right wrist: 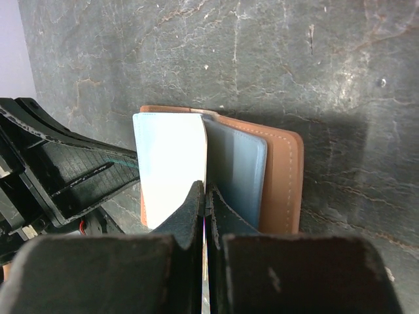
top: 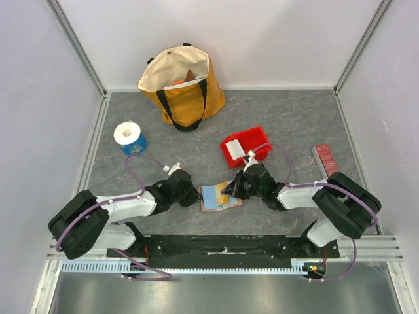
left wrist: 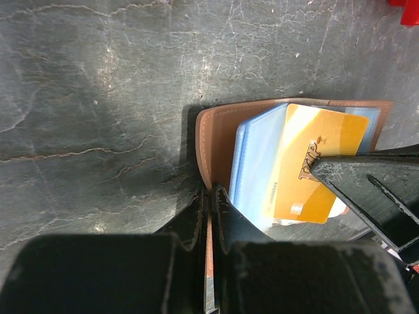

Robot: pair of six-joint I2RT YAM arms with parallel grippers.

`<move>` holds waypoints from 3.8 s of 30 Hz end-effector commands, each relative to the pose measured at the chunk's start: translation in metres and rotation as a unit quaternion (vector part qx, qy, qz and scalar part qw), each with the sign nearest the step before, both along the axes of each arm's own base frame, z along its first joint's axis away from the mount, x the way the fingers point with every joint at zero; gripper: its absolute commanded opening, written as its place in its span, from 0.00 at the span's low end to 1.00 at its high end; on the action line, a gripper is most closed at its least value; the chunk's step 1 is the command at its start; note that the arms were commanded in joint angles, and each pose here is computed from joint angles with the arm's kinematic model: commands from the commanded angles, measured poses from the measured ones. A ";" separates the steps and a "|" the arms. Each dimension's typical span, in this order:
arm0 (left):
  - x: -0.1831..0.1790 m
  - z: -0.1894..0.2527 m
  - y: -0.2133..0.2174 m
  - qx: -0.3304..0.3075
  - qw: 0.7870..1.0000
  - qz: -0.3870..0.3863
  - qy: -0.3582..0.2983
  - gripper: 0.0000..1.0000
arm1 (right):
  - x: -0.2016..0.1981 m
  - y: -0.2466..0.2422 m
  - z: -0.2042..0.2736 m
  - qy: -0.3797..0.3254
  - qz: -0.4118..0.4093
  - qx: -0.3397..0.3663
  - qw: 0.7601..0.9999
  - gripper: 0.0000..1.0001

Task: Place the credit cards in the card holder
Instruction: Insert the credit card into the card holder.

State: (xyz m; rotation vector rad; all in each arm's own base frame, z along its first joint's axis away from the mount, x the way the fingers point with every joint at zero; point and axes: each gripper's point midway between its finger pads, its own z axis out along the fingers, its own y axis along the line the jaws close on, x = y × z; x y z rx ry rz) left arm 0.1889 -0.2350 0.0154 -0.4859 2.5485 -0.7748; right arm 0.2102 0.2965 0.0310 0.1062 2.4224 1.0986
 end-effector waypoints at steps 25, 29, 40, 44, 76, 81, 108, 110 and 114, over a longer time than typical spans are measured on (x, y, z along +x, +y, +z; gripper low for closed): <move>-0.003 -0.022 0.026 0.079 0.997 0.003 0.005 0.02 | -0.013 -0.011 -0.018 0.034 0.024 -0.043 0.998 0.23; -0.004 -0.018 0.028 0.079 0.997 0.002 0.002 0.02 | -0.007 -0.025 -0.009 0.011 0.008 -0.081 0.997 0.46; -0.003 -0.015 0.023 0.073 0.997 -0.012 -0.004 0.02 | -0.009 -0.016 -0.006 0.015 0.029 -0.071 0.997 0.45; -0.002 -0.013 0.020 0.070 0.997 -0.017 -0.006 0.02 | -0.008 -0.007 -0.007 0.022 0.037 -0.054 0.998 0.41; -0.012 -0.023 0.028 0.072 0.997 -0.013 0.009 0.02 | -0.008 -0.022 0.000 0.018 0.013 -0.069 0.997 0.25; -0.013 -0.023 0.028 0.071 0.997 -0.014 0.010 0.02 | -0.005 -0.021 0.005 0.013 0.012 -0.060 0.998 0.01; -0.015 -0.028 0.027 0.066 0.998 -0.013 0.018 0.02 | -0.005 -0.003 -0.027 0.065 0.000 0.002 0.998 0.00; -0.016 -0.029 0.027 0.066 0.998 -0.012 0.020 0.02 | -0.007 -0.002 -0.028 0.067 0.000 0.008 0.998 0.00; -0.016 -0.030 0.026 0.064 0.998 -0.010 0.020 0.02 | -0.015 -0.001 -0.031 0.078 0.006 0.015 0.997 0.00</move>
